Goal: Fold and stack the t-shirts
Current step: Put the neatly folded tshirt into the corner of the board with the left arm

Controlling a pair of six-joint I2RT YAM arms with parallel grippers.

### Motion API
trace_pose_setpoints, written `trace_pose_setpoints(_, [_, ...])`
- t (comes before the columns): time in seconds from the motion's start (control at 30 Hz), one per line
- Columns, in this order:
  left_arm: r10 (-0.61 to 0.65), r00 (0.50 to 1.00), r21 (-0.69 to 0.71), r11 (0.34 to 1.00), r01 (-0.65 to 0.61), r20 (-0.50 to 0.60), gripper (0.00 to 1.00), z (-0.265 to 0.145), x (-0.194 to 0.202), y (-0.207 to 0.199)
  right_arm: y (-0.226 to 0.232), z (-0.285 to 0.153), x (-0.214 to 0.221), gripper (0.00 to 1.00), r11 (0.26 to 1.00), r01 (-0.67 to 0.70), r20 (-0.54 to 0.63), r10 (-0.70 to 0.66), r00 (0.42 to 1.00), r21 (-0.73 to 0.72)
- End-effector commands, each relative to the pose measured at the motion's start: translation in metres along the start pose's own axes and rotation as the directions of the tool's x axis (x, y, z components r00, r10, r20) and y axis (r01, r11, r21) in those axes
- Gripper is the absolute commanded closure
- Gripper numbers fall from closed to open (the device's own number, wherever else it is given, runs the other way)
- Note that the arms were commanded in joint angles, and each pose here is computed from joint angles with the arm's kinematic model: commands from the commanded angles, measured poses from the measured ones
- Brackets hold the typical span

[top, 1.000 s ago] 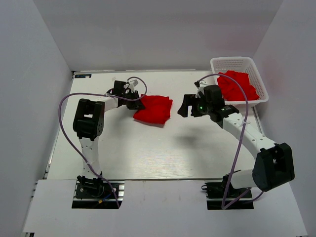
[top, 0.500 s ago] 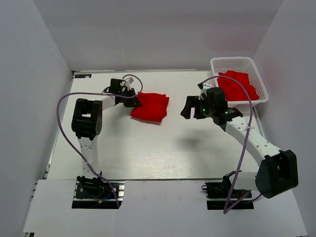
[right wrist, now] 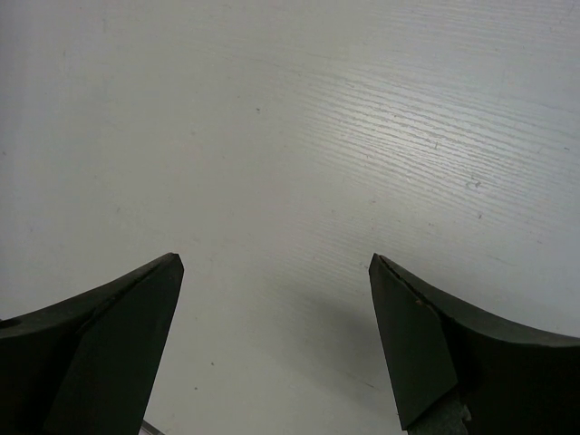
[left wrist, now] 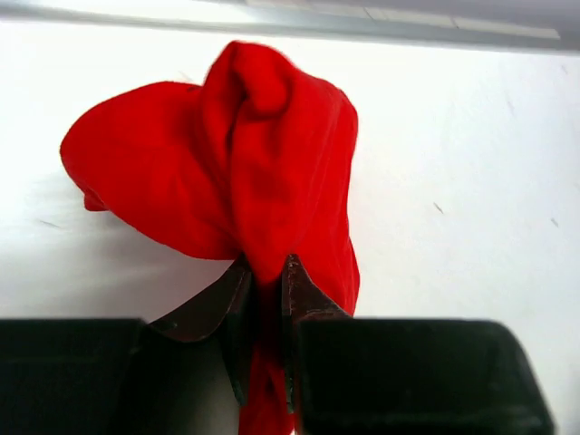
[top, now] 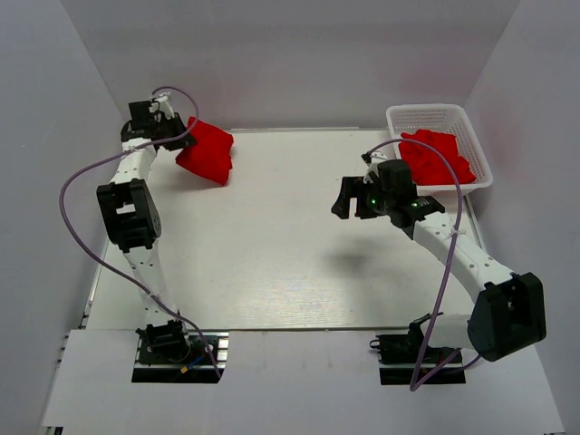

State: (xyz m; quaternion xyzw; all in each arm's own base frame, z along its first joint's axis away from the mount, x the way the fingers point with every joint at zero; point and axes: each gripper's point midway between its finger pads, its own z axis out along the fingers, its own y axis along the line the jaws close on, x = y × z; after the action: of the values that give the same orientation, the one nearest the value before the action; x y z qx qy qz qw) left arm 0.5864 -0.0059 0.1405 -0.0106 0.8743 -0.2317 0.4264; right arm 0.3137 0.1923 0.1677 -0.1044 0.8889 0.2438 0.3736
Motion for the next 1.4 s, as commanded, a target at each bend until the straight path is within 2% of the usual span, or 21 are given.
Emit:
trace_pose_setpoints(0.0, [0.017, 0.999, -0.04, 0.999, -0.019, -0.045, 1.0, -0.004, -0.003, 0.036, 0.007, -0.001, -0.021, 0.11, 1.0, 0.019, 0.034, -0.019, 0.999, -0.022])
trace_pose_setpoints(0.03, [0.033, 0.999, -0.061, 0.998, -0.034, -0.019, 1.0, -0.013, -0.019, 0.051, 0.006, 0.002, -0.024, 0.11, 0.999, 0.024, 0.032, -0.024, 0.999, -0.023])
trace_pose_setpoints(0.3, [0.032, 0.999, -0.185, 0.982, -0.033, -0.006, 1.0, -0.019, -0.029, 0.13, 0.003, 0.022, -0.019, 0.11, 1.0, 0.016, -0.031, -0.016, 0.999, -0.02])
trace_pose_setpoints(0.53, [0.055, 0.997, -0.428, 0.903, -0.03, 0.045, 1.0, -0.046, -0.048, 0.191, 0.008, 0.04, -0.007, 0.11, 0.996, -0.039, -0.082, 0.032, 0.996, -0.077])
trace_pose_setpoints(0.73, [0.101, 0.991, -0.481, 0.875, -0.048, 0.085, 1.0, -0.042, -0.061, 0.208, 0.013, 0.051, -0.003, 0.11, 0.993, -0.051, -0.103, 0.04, 0.994, -0.108])
trace_pose_setpoints(0.9, [0.067, 0.997, -0.553, 0.833, -0.032, 0.044, 1.0, -0.037, -0.038, 0.231, 0.011, 0.053, -0.005, 0.11, 0.994, -0.037, -0.105, 0.026, 0.994, -0.103])
trace_pose_setpoints(0.97, [0.059, 0.997, -0.571, 0.82, -0.021, 0.048, 0.96, -0.039, -0.038, 0.234, 0.011, 0.053, -0.005, 0.11, 0.994, -0.028, -0.105, 0.017, 0.994, -0.103])
trace_pose_setpoints(1.0, [0.052, 0.998, -0.593, 0.805, -0.018, 0.039, 0.91, -0.042, -0.035, 0.238, 0.01, 0.052, -0.005, 0.11, 0.995, -0.028, -0.106, 0.017, 0.994, -0.1])
trace_pose_setpoints(1.07, [0.051, 0.998, -0.603, 0.797, -0.018, 0.038, 0.73, -0.045, -0.036, 0.238, 0.01, 0.052, -0.005, 0.11, 0.994, -0.024, -0.108, 0.013, 0.994, -0.103])
trace_pose_setpoints(1.1, [0.044, 0.999, -0.603, 0.798, -0.017, 0.03, 0.68, -0.044, -0.031, 0.239, 0.012, 0.052, -0.006, 0.11, 0.994, -0.02, -0.105, 0.008, 0.994, -0.107])
trace_pose_setpoints(1.13, [0.058, 0.997, -0.611, 0.792, -0.017, 0.046, 0.56, -0.054, -0.042, 0.233, 0.011, 0.052, -0.006, 0.11, 0.994, -0.014, -0.104, 0.003, 0.995, -0.108])
trace_pose_setpoints(1.2, [0.055, 0.997, -0.611, 0.792, -0.009, 0.058, 0.44, -0.062, -0.048, 0.226, 0.013, 0.048, -0.011, 0.11, 0.994, -0.012, -0.091, 0.002, 0.996, -0.112])
trace_pose_setpoints(1.23, [0.059, 0.995, -0.622, 0.783, 0.001, 0.076, 0.33, -0.069, -0.056, 0.223, 0.014, 0.047, -0.014, 0.11, 0.994, -0.004, -0.083, -0.006, 0.997, -0.113])
trace_pose_setpoints(1.3, [0.075, 0.991, -0.622, 0.783, 0.011, 0.112, 0.23, -0.088, -0.076, 0.208, 0.015, 0.041, -0.021, 0.11, 0.994, 0.004, -0.062, -0.01, 0.998, -0.108])
trace_pose_setpoints(1.33, [0.084, 0.989, -0.632, 0.775, 0.013, 0.123, 0.09, -0.098, -0.084, 0.202, 0.016, 0.039, -0.025, 0.11, 0.994, 0.01, -0.047, -0.016, 0.999, -0.109])
trace_pose_setpoints(1.37, [0.083, 0.987, -0.631, 0.776, 0.022, 0.136, 0.02, -0.104, -0.088, 0.197, 0.014, 0.038, -0.027, 0.11, 0.995, 0.011, -0.04, -0.016, 0.999, -0.101])
